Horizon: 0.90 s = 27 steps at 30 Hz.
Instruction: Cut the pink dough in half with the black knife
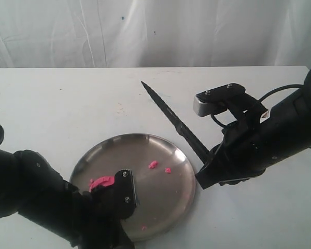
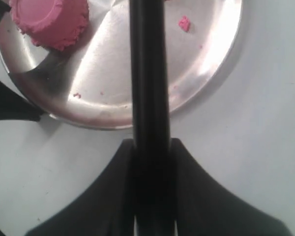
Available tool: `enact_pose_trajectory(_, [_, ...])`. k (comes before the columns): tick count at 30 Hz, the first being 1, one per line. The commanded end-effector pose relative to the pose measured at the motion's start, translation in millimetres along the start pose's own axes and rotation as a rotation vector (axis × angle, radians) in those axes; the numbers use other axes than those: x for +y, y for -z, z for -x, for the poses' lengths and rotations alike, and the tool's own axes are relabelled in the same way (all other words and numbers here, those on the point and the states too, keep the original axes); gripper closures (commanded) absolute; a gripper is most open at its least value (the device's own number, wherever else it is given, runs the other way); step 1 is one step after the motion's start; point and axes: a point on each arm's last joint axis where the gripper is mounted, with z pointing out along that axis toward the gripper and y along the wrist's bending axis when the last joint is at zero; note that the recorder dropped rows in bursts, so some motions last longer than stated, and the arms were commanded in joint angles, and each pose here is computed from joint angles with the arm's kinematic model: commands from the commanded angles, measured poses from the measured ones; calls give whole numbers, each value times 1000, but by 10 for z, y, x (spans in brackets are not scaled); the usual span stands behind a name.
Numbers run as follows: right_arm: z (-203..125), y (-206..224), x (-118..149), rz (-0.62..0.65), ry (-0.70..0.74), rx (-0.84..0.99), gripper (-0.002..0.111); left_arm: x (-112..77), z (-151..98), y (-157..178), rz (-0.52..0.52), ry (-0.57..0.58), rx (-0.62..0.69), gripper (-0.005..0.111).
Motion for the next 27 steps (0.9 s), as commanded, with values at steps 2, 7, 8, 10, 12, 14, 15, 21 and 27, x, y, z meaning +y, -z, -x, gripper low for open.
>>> enact_pose_trajectory(2, [7, 7, 9, 2, -7, -11, 108, 199, -134, -57, 216, -11, 89, 107])
enact_pose_trajectory(7, [15, 7, -1, -9, 0, -19, 108, 188, -99, -58, 190, -13, 75, 107])
enact_pose_trajectory(8, [16, 7, -4, -12, 2, -21, 108, 177, -57, -47, 167, -17, 58, 107])
enact_pose_trajectory(10, [15, 7, -8, -17, 8, -19, 108, 138, 85, 9, 97, -37, -1, 107])
enact_pose_trajectory(12, [13, 7, -11, -20, 13, -17, 108, 69, 275, 134, 10, -70, -83, 107])
enact_pose_trajectory(14, [13, 7, -11, -20, 13, -17, 108, -2, 447, 304, -48, -113, -162, 107])
enact_pose_trajectory(15, [13, 7, -11, -20, 13, -17, 108, -30, 527, 409, -57, -149, -195, 107])
enact_pose_trajectory(21, [15, 2, -14, -21, 12, -18, 108, 258, 473, 849, 345, -119, -189, 107])
enact_pose_trajectory(27, [-14, -151, -14, 38, 19, 63, 108, 559, 137, 933, 389, 359, -210, 107])
